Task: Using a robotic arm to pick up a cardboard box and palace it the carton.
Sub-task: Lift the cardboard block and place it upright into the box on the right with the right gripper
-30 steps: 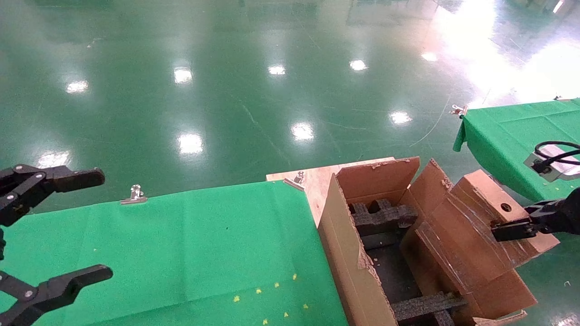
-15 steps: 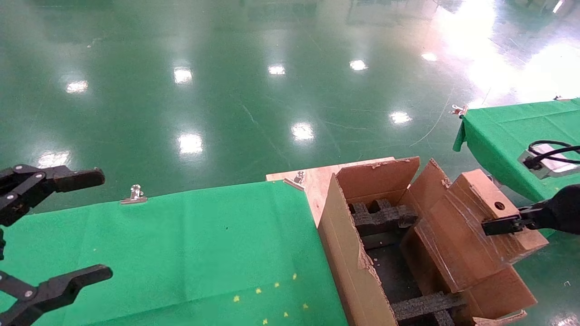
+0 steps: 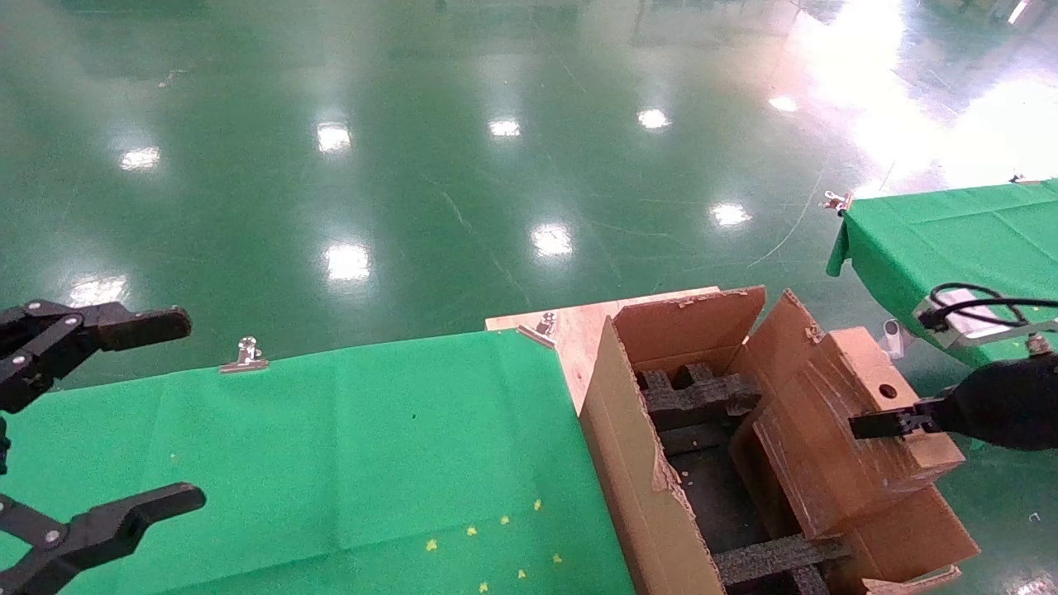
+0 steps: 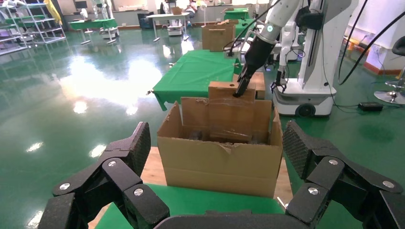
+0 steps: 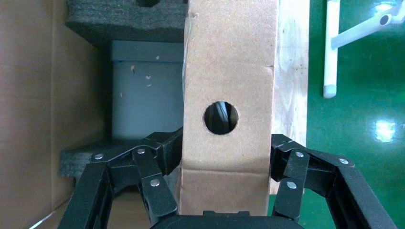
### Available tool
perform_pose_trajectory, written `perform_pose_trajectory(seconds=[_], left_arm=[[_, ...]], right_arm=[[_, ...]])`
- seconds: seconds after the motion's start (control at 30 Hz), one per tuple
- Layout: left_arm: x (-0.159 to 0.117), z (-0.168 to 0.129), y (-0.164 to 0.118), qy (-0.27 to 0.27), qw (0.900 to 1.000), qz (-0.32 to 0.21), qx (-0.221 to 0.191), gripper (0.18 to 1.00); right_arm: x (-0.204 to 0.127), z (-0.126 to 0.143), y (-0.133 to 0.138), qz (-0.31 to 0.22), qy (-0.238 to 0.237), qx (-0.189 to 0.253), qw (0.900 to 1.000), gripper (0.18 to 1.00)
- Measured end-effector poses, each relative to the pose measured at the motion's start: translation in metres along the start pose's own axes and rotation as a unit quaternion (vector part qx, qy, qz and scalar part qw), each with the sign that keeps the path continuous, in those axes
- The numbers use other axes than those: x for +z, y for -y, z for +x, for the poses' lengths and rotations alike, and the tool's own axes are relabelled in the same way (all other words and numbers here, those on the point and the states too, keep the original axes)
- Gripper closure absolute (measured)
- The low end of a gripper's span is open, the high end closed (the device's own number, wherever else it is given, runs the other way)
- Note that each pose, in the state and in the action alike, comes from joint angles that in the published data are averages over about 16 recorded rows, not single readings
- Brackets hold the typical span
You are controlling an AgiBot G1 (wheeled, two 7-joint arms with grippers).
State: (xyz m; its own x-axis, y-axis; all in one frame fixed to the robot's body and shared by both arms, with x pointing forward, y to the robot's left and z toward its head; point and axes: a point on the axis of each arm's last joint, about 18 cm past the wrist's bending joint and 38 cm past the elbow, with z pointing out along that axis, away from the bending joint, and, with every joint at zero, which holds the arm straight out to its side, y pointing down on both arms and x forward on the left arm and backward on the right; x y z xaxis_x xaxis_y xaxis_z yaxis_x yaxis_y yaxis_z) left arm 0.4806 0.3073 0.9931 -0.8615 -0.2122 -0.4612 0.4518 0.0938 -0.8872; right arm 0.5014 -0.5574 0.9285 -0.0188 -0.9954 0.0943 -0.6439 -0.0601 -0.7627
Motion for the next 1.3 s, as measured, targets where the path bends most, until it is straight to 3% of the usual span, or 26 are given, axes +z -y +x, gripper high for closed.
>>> perform_pose_trajectory(seconds=[0.43, 0.9, 1.3], left_arm=[[0.000, 0.000, 0.000, 0.000, 1.0000, 0.000, 0.000, 0.184], [0.000, 0.000, 0.000, 0.000, 1.0000, 0.000, 0.000, 0.184], [0.000, 0.000, 0.000, 0.000, 1.0000, 0.000, 0.000, 0.184]], right_arm=[[0.026, -0.013, 0.000, 0.011, -0.013, -0.005, 1.000, 0.902], [0.026, -0.014, 0.017, 0.039, -0.022, -0.017, 0.999, 0.903], [0.043, -0.017, 0.006, 0.040, -0.025, -0.013, 0.999, 0.904]])
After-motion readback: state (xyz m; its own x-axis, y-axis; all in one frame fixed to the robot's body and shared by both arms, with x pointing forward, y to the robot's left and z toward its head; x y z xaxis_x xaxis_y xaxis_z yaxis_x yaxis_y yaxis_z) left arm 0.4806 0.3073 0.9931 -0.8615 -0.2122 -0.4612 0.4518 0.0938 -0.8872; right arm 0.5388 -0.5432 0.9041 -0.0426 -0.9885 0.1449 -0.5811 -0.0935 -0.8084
